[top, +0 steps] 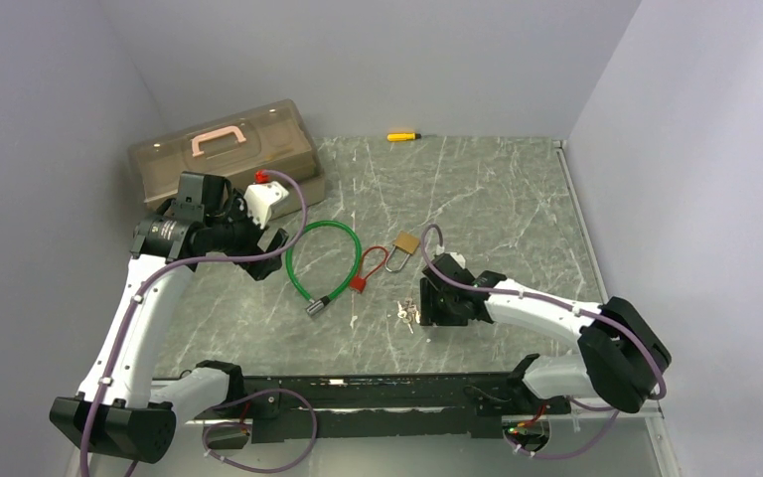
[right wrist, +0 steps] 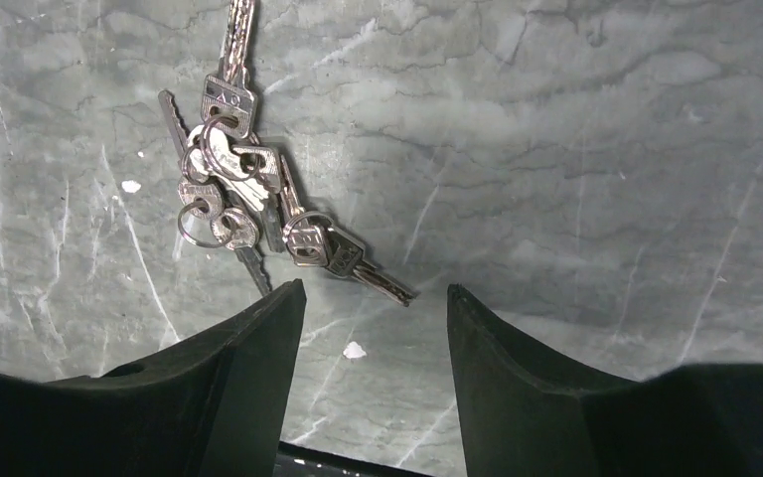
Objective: Unlock with the key
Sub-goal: Pick up the key from the center of the board.
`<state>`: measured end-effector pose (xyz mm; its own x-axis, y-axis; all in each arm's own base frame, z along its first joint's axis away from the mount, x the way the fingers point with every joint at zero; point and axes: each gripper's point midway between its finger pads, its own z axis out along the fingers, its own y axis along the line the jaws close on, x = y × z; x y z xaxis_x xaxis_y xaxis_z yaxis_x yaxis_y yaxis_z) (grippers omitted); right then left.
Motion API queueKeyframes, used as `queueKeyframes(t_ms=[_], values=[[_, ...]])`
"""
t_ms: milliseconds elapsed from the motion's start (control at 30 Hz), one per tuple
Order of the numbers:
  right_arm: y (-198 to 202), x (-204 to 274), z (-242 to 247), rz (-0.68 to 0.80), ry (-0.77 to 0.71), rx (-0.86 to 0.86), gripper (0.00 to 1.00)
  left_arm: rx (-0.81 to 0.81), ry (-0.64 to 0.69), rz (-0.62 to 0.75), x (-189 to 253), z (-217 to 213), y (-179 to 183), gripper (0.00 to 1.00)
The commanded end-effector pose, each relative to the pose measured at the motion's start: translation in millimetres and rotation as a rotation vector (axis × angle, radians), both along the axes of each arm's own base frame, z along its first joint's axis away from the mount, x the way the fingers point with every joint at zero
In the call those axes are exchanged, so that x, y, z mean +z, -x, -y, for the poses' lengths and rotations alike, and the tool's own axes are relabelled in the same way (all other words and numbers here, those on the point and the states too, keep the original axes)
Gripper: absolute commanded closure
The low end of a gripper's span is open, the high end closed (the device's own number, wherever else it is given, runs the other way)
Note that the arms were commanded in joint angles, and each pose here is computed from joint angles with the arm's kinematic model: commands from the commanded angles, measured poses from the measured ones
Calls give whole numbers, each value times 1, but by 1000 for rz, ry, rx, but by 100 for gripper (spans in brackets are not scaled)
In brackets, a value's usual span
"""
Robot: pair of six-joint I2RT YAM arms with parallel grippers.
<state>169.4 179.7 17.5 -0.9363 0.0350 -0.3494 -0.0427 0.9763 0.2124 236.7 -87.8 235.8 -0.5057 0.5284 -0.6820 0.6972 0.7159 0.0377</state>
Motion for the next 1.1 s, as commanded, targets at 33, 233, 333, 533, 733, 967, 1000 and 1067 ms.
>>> queueKeyframes(t_ms=[33, 233, 333, 533, 733, 967, 1000, 1067], values=[[-12, 2, -13, 19, -10, 10, 43, -19, 18, 18, 12, 5, 1, 1], [-18, -3, -18, 21, 46, 64, 45, -19, 10, 24, 13, 3, 0, 1], [-12, -11, -17, 10, 83, 85, 51, -18, 8, 27, 13, 3, -1, 1], [1, -20, -17, -9, 111, 101, 81, -18, 10, 20, 9, 4, -3, 1], [-10, 2, -23, 46, 90, 99, 100, -17, 10, 14, 7, 4, -3, 1], [-19, 56, -36, 132, 4, 143, 100, -23, 23, 14, 7, 6, -3, 1], [-18, 60, -36, 136, -5, 151, 100, -25, 26, 14, 8, 7, -3, 1], [-16, 70, -36, 150, -23, 168, 100, -27, 31, 13, 8, 8, -3, 1]])
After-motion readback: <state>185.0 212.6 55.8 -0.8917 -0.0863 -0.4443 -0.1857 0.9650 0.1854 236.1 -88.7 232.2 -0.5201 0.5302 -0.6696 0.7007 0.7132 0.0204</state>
